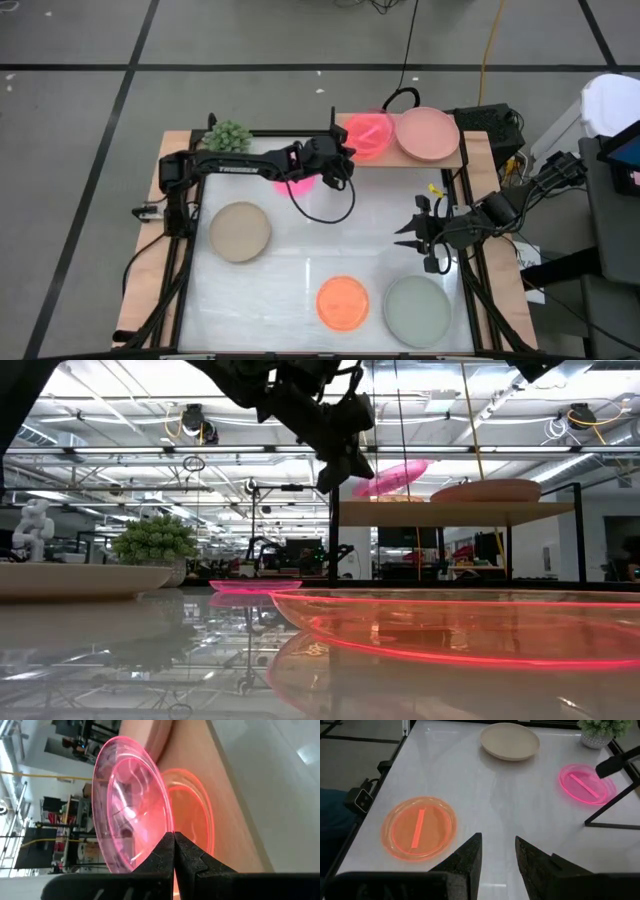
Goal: Place and stack plates onto a shelf
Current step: Stack the right pink plate on top of the orange plate on the shelf, then stack the gray plate on top of the light pink plate on the shelf
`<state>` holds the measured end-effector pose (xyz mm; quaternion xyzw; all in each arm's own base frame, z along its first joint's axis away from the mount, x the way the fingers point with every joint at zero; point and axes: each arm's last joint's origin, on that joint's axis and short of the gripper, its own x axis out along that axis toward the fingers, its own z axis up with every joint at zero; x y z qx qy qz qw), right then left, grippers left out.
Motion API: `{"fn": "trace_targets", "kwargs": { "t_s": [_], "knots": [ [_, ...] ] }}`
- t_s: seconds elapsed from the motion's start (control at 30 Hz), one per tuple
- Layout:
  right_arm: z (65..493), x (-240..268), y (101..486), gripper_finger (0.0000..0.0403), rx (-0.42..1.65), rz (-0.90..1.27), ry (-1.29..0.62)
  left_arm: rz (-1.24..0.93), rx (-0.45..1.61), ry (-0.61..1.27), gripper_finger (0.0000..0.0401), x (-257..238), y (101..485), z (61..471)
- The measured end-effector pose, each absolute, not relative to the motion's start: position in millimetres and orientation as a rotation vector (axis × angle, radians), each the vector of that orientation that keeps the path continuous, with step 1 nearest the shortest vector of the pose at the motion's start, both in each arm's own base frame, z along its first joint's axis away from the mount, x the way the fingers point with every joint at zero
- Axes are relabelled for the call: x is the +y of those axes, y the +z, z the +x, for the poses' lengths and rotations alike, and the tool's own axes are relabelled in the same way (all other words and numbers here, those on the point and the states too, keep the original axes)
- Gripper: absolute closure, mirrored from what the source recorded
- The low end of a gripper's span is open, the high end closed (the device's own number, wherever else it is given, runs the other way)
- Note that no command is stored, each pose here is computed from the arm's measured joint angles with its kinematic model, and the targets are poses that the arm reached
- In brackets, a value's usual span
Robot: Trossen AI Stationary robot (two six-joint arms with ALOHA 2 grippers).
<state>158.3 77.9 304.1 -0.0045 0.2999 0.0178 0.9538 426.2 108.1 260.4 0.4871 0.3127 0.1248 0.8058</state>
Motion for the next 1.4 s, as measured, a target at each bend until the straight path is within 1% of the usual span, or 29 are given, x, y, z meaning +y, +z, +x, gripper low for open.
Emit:
{"fn": "trace_targets", "kwargs": {
  "t_s": [0.63, 0.83, 1.03, 1.1, 1.3, 1.4],
  "knots": [
    [159.1, 78.2, 305.3, 0.0303, 0.593, -0.088, 0.063, 0.947, 0.671, 0.319, 0.0394, 112.2, 258.2, 425.5],
    [159.0, 78.2, 305.3, 0.0303, 0.593, -0.096, 0.065, 0.927, 0.684, 0.259, 0.0393, 110.5, 254.3, 424.5],
    [159.0, 78.2, 305.3, 0.0303, 0.593, -0.095, 0.066, 0.913, 0.686, 0.260, 0.0391, 111.1, 253.9, 424.2],
    [159.0, 78.2, 305.3, 0.0303, 0.593, -0.095, 0.066, 0.913, 0.677, 0.264, 0.0378, 110.9, 254.6, 424.6],
    [159.0, 78.2, 305.3, 0.0303, 0.593, -0.095, 0.067, 0.914, 0.640, 0.286, 0.0311, 111.2, 258.2, 426.2],
    [159.0, 78.3, 305.3, 0.0303, 0.593, -0.095, 0.068, 0.915, 0.616, 0.322, 0.0289, 108.4, 261.3, 428.1]
  ]
}}
